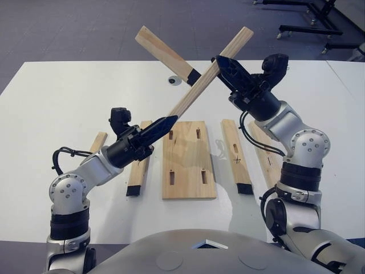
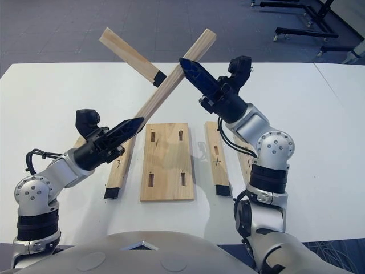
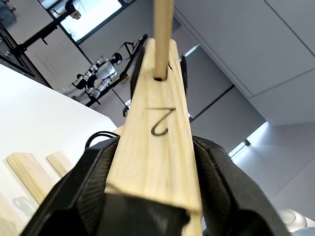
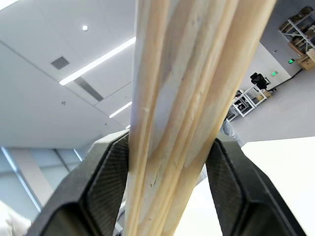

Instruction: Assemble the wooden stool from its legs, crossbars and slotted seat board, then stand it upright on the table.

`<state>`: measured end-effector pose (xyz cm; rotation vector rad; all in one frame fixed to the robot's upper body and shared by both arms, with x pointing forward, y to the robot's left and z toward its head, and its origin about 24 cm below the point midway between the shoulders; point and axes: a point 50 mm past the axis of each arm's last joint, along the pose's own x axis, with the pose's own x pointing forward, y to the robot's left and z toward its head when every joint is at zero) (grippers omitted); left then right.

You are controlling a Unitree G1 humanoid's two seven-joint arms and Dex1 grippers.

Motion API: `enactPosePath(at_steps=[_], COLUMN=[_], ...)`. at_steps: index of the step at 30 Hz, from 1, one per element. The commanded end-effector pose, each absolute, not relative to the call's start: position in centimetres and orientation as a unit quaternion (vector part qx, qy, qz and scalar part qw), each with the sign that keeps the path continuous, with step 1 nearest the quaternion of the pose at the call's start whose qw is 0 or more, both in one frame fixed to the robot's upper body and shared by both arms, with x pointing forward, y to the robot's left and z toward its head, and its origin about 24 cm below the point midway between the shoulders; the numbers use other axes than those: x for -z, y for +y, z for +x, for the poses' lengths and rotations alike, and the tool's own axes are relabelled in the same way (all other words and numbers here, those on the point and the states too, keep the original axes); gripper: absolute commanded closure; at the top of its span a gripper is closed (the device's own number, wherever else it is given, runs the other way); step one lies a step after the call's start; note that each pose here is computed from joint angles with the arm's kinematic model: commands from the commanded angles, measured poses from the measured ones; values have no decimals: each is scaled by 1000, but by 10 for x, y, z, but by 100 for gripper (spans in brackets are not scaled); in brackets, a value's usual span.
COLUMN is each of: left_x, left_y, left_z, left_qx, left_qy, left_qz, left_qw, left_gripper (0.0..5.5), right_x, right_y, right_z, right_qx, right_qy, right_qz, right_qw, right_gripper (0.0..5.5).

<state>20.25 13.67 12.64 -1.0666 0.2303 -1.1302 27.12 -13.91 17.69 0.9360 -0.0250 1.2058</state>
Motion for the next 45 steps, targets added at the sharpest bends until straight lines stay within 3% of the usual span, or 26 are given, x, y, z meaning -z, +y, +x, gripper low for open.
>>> enactPosePath(at_steps=[1,5,13,17,21,29,33,38,45], left_x=[-127,-123,-95,-89,-87,-89,-88,-87,-88], left_y=[141,144,181,205,212,212,203,196,195], left_z=[203,203,209,212,215,223,220,208,206], left_qx=[507,501,414,369,345,372,402,427,434], left_qy=[93,97,99,81,67,107,125,146,154], left_qz=[-487,-490,-489,-478,-468,-367,-352,-346,-346], left_qw=[705,707,761,793,811,846,836,822,818], left_gripper=[255,192,188,188,188,188,188,188,188], right_x=[-175,-177,-189,-194,-198,-191,-183,-185,-178], right_y=[-144,-149,-178,-201,-208,-173,-169,-174,-178], right_z=[271,276,281,289,296,292,291,299,297], right_qx=[-535,-517,-486,-484,-498,-614,-659,-653,-652], right_qy=[-7,-22,-73,-66,-89,-147,-95,-64,-80], right_qz=[408,419,388,296,167,41,68,80,41], right_qw=[739,746,780,821,846,775,743,750,753], right_gripper=[330,332,339,341,341,341,341,341,341])
